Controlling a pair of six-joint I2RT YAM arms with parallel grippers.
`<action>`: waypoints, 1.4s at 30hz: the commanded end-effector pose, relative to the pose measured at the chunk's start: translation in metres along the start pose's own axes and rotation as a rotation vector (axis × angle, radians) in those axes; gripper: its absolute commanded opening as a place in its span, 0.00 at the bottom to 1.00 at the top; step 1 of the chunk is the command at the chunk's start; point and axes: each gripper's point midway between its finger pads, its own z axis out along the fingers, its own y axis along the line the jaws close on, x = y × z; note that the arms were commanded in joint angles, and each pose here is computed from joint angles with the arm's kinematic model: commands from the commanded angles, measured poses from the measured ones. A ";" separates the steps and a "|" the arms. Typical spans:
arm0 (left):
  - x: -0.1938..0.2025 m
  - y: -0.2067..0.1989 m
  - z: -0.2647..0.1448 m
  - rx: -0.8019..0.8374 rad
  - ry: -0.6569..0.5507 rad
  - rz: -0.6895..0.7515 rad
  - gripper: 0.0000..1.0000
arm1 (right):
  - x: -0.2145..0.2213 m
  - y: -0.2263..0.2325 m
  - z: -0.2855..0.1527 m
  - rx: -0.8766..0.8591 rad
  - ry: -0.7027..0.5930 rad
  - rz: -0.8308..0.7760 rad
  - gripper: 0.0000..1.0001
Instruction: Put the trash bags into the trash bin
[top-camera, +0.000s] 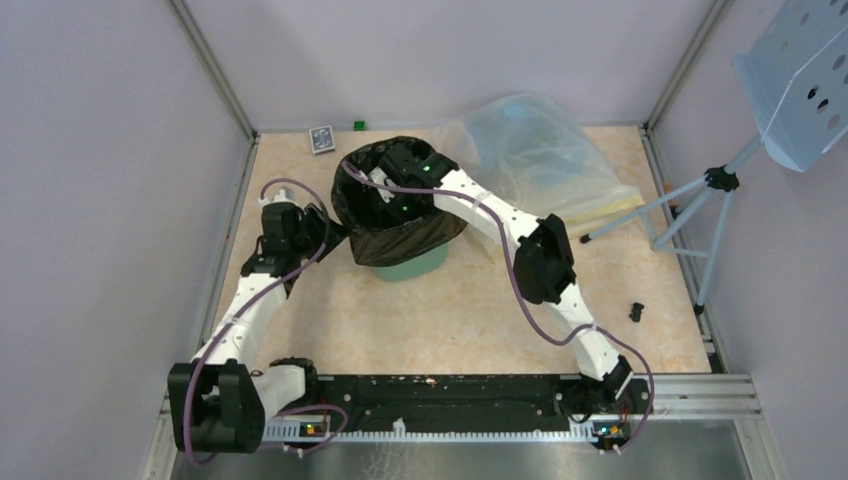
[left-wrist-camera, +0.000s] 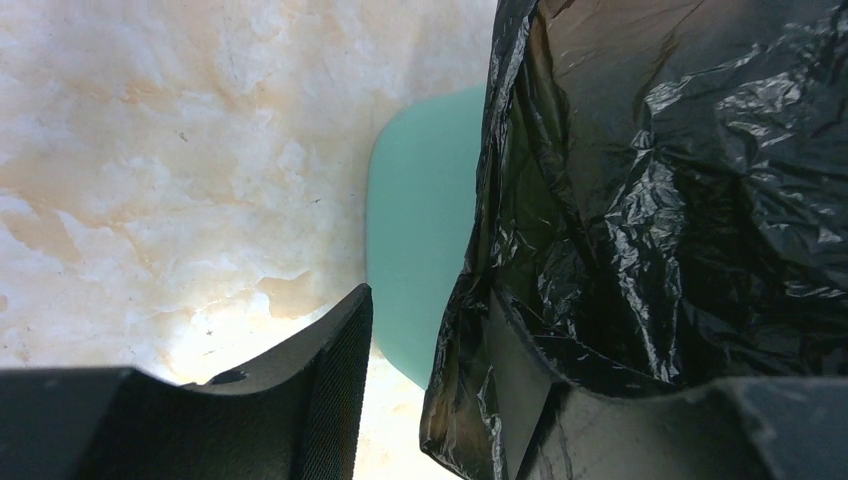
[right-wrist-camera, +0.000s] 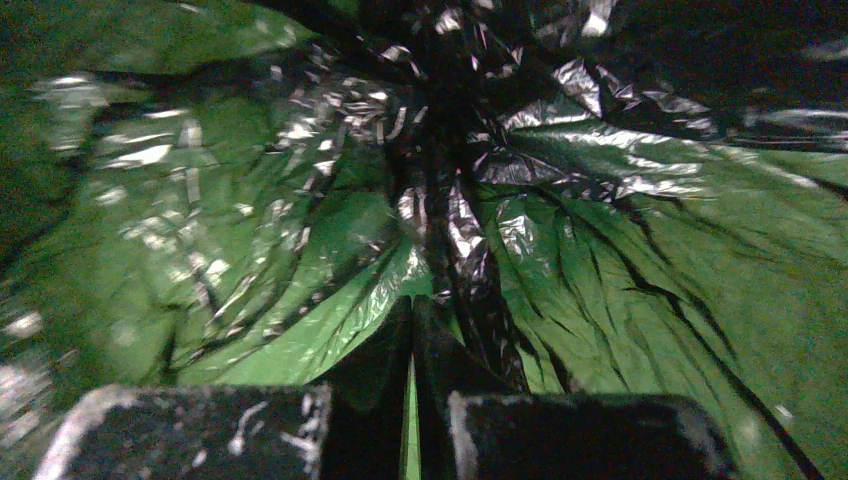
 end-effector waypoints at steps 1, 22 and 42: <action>-0.029 -0.020 -0.007 0.044 -0.090 0.034 0.53 | 0.004 -0.005 0.000 -0.001 0.021 0.017 0.00; -0.076 -0.052 -0.051 0.050 -0.242 0.167 0.62 | 0.066 -0.021 0.059 -0.001 0.259 0.098 0.00; -0.100 -0.084 -0.066 0.105 -0.272 0.227 0.66 | -0.003 -0.004 -0.026 0.034 0.007 0.138 0.00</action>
